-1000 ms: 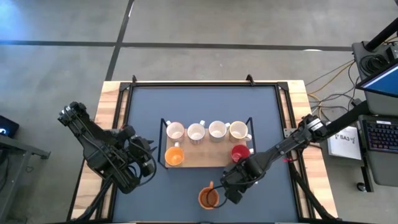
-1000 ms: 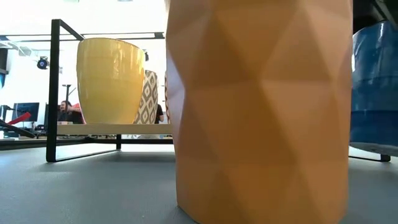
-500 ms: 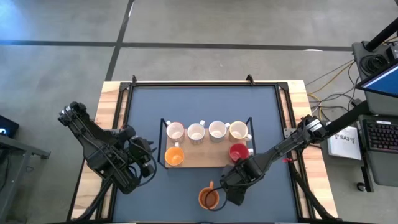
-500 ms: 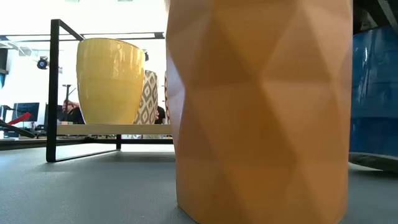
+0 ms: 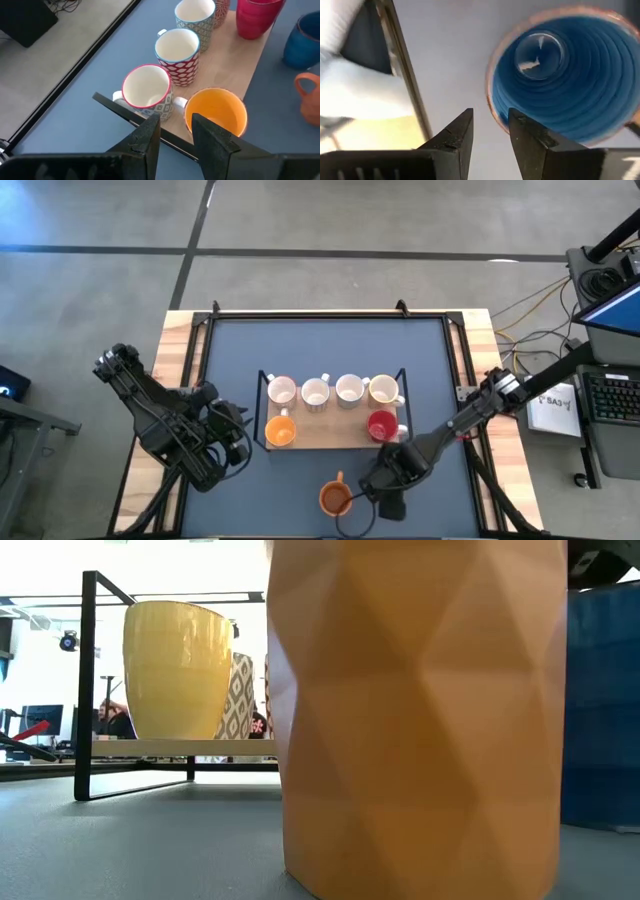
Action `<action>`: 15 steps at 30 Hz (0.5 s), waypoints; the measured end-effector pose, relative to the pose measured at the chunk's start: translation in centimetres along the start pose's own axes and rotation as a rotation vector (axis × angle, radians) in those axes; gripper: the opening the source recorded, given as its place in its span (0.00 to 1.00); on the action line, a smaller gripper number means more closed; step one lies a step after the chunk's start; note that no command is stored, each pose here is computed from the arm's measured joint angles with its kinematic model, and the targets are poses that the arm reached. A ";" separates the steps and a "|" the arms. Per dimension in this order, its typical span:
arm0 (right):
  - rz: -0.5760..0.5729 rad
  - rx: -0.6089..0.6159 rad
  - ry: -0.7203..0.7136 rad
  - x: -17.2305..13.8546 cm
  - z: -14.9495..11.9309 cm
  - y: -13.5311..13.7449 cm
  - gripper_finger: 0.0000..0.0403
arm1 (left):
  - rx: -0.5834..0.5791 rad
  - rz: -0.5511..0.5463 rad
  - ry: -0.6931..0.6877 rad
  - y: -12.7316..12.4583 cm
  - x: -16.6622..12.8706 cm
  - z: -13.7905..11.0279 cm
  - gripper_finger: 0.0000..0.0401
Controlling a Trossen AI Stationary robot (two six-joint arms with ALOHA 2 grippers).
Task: Place coffee mugs
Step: Put the blue mug on the shelf
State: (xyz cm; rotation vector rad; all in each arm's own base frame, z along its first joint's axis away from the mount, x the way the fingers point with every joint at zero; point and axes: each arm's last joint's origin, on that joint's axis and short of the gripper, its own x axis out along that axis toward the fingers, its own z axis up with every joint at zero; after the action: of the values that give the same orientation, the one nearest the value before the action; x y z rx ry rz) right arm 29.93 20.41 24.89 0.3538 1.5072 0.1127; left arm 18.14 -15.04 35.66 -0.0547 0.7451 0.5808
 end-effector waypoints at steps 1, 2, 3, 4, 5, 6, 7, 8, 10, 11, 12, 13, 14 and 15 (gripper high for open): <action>-0.005 -0.032 -0.006 0.1 -0.1 0.1 0.28 | -0.001 0.000 0.000 0.0 0.0 0.0 0.24; -0.013 -0.065 -0.013 0.2 -0.2 0.3 0.28 | -0.001 -0.001 0.000 0.0 0.0 0.0 0.24; -0.025 -0.099 -0.019 0.2 -0.4 0.4 0.28 | -0.001 -0.001 0.000 0.0 0.0 0.0 0.24; -0.036 -0.138 -0.025 0.3 -0.5 0.6 0.28 | -0.002 -0.001 0.000 0.0 0.0 0.0 0.24; -0.050 -0.174 -0.034 0.3 -0.6 0.7 0.28 | -0.002 -0.002 -0.001 0.0 0.0 0.0 0.24; -0.064 -0.209 -0.042 0.3 -0.8 0.8 0.28 | -0.004 -0.003 -0.001 0.0 0.0 0.0 0.24; -0.077 -0.241 -0.045 0.4 -0.9 0.8 0.28 | -0.009 -0.006 -0.002 -0.1 0.0 0.0 0.24; -0.083 -0.270 -0.043 0.4 -1.0 0.9 0.28 | -0.011 -0.006 -0.002 -0.1 0.0 0.0 0.24; -0.089 -0.324 -0.043 0.5 -1.1 0.9 0.28 | -0.017 -0.011 -0.004 -0.1 0.0 0.1 0.24; -0.099 -0.344 -0.046 0.5 -1.1 0.9 0.28 | -0.019 -0.012 -0.005 -0.2 0.0 0.1 0.24; -0.110 -0.359 -0.048 0.6 -1.1 0.8 0.28 | -0.019 -0.012 -0.005 -0.2 0.0 0.1 0.24; -0.120 -0.375 -0.050 0.7 -1.1 0.8 0.28 | -0.020 -0.014 -0.006 -0.2 0.0 0.1 0.24; -0.133 -0.387 -0.053 0.8 -1.1 0.7 0.28 | -0.022 -0.015 -0.006 -0.2 0.0 0.1 0.24; -0.145 -0.402 -0.055 0.9 -1.1 0.6 0.27 | -0.023 -0.015 -0.006 -0.2 0.0 0.1 0.24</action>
State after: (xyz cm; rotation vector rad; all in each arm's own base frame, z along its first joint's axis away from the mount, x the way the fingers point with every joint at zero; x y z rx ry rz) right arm 28.95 21.38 24.20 -0.0744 1.4115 0.2832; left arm 18.30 -15.20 35.69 -0.0795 0.7315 0.5745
